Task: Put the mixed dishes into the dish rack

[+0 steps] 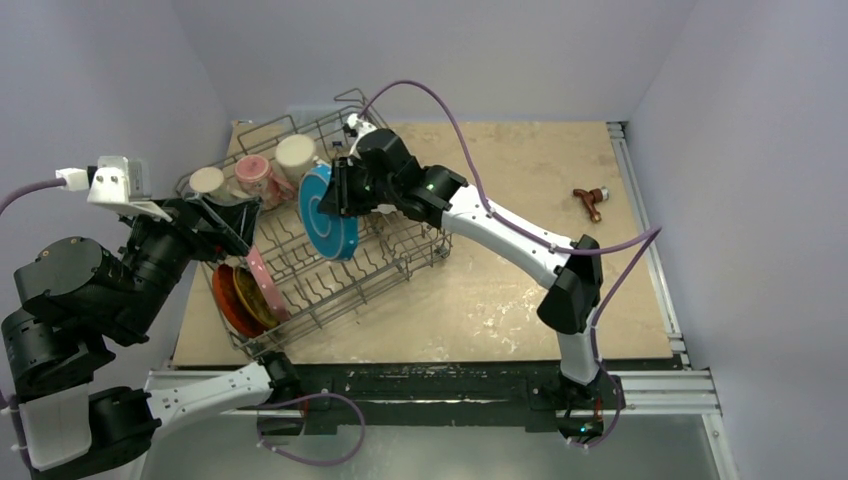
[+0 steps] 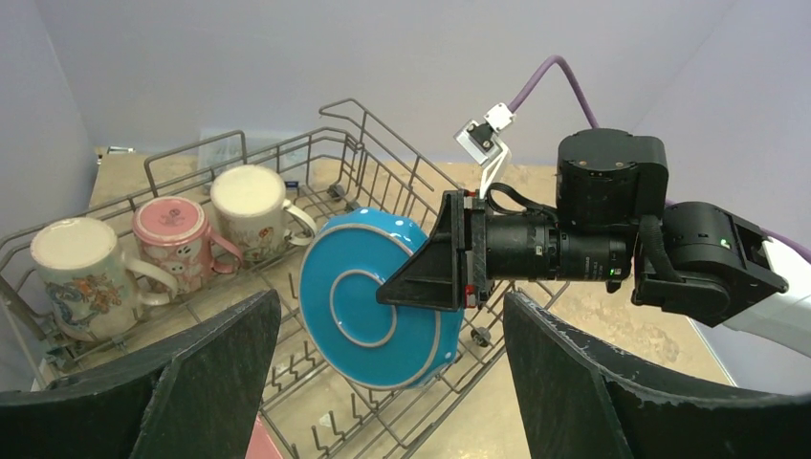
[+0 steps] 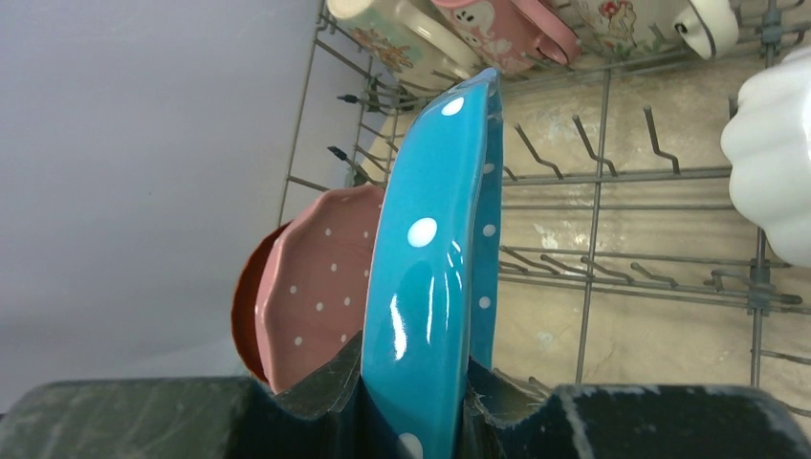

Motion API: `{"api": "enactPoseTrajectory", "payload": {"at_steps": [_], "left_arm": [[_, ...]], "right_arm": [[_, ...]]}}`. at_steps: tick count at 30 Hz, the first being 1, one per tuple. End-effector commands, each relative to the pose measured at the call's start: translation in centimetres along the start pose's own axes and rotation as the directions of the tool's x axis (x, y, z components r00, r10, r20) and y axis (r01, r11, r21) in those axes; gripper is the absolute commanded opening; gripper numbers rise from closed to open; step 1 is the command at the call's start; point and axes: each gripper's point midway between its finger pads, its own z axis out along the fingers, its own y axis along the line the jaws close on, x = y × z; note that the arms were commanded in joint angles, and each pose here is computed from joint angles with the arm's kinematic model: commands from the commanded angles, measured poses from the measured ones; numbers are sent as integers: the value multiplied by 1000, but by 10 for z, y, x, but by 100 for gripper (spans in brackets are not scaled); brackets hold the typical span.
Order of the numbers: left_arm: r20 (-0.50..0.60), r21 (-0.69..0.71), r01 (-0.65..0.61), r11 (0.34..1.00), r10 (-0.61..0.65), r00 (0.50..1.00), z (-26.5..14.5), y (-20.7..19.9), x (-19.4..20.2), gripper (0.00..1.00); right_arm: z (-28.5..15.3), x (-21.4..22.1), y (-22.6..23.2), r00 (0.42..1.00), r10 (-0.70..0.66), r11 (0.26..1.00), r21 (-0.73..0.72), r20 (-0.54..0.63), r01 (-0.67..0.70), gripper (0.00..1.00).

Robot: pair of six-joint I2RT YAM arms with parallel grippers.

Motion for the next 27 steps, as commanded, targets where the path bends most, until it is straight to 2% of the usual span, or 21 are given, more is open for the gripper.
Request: {"api": "enactPoseTrajectory", "payload": {"at_steps": [1, 15, 27], "left_arm": [[7, 7, 7, 1000, -7, 1000, 3, -5, -4, 86], [13, 20, -28, 999, 28, 1000, 13, -16, -9, 86], [5, 12, -17, 1000, 17, 1000, 15, -16, -5, 86]], "right_arm": [[-35, -60, 58, 980, -44, 986, -148, 195, 74, 0], [-6, -31, 40, 992, -72, 987, -133, 105, 86, 0], [16, -4, 3, 989, -144, 989, -16, 42, 145, 0]]}}
